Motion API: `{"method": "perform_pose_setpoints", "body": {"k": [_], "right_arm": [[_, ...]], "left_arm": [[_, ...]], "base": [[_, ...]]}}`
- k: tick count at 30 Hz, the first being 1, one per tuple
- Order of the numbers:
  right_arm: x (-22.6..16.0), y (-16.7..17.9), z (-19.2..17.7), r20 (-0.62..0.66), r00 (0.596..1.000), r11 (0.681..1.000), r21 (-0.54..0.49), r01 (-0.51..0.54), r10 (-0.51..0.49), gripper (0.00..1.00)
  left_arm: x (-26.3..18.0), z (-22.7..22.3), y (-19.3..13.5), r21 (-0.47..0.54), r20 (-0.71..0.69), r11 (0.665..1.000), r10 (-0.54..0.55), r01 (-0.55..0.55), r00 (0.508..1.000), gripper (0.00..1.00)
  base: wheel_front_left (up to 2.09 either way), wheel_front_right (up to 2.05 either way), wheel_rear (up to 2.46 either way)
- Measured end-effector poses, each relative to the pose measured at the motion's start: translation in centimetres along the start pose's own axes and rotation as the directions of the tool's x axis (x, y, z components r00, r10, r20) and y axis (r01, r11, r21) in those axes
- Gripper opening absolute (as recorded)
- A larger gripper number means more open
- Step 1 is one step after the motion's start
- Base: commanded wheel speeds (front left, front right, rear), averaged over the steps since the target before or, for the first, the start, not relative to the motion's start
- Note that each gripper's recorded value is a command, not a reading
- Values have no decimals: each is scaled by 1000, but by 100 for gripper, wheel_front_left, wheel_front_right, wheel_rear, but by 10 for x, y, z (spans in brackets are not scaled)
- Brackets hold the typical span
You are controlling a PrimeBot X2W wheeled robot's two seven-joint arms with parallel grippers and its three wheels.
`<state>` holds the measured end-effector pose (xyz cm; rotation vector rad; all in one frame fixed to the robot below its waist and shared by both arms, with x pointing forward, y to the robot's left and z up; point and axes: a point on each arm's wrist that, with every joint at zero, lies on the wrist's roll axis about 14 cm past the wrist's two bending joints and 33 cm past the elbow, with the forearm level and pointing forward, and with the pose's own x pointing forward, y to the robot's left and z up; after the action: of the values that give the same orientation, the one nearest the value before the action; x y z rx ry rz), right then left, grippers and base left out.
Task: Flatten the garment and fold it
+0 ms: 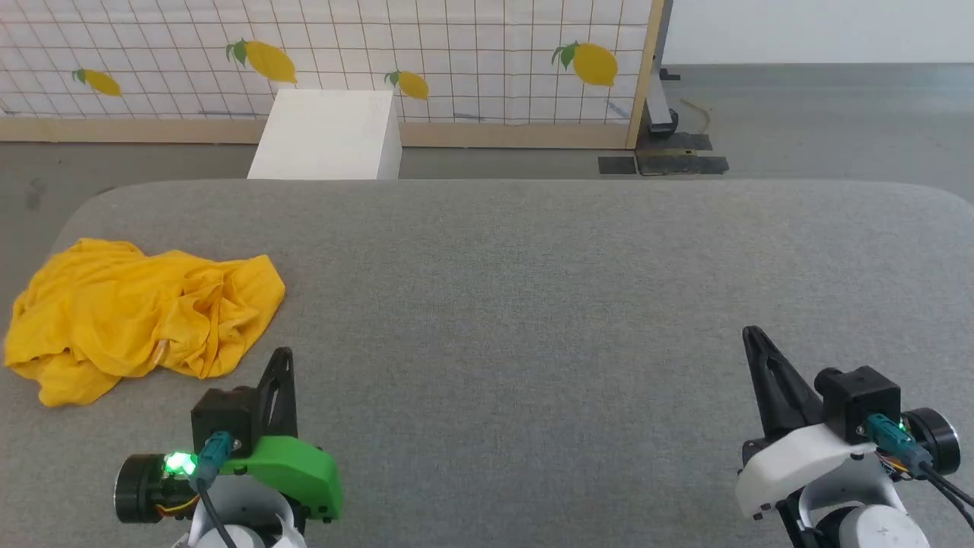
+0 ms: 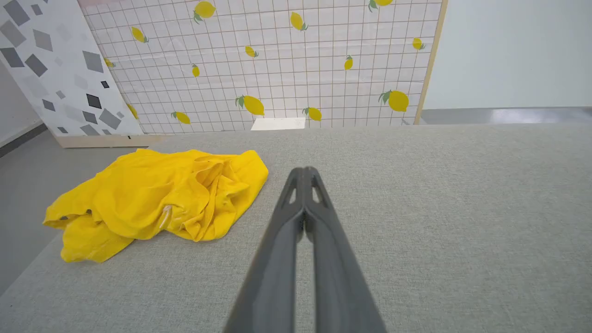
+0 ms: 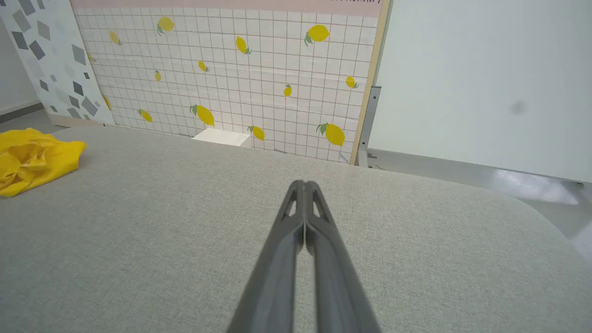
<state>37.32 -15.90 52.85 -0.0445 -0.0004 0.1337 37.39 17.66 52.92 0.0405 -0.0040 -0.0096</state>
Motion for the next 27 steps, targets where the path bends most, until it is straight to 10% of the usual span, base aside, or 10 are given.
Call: {"method": "perform_pose_setpoints", "body": {"k": [13,14,27], "right_arm": [[0,0,0,0,1000,1000,0,0,0,0],[0,0,0,0,1000,1000,0,0,0,100],[0,-3,-4,-6,1000,1000,18,8,-8,100]], "left_arm": [[0,0,0,0,0,1000,0,0,1000,0],[0,0,0,0,0,1000,0,0,1000,100],[-1,-4,-3,-15,-3,1000,-8,8,1000,100]], "base": [[0,0,0],[0,0,0],[0,0,0]]}}
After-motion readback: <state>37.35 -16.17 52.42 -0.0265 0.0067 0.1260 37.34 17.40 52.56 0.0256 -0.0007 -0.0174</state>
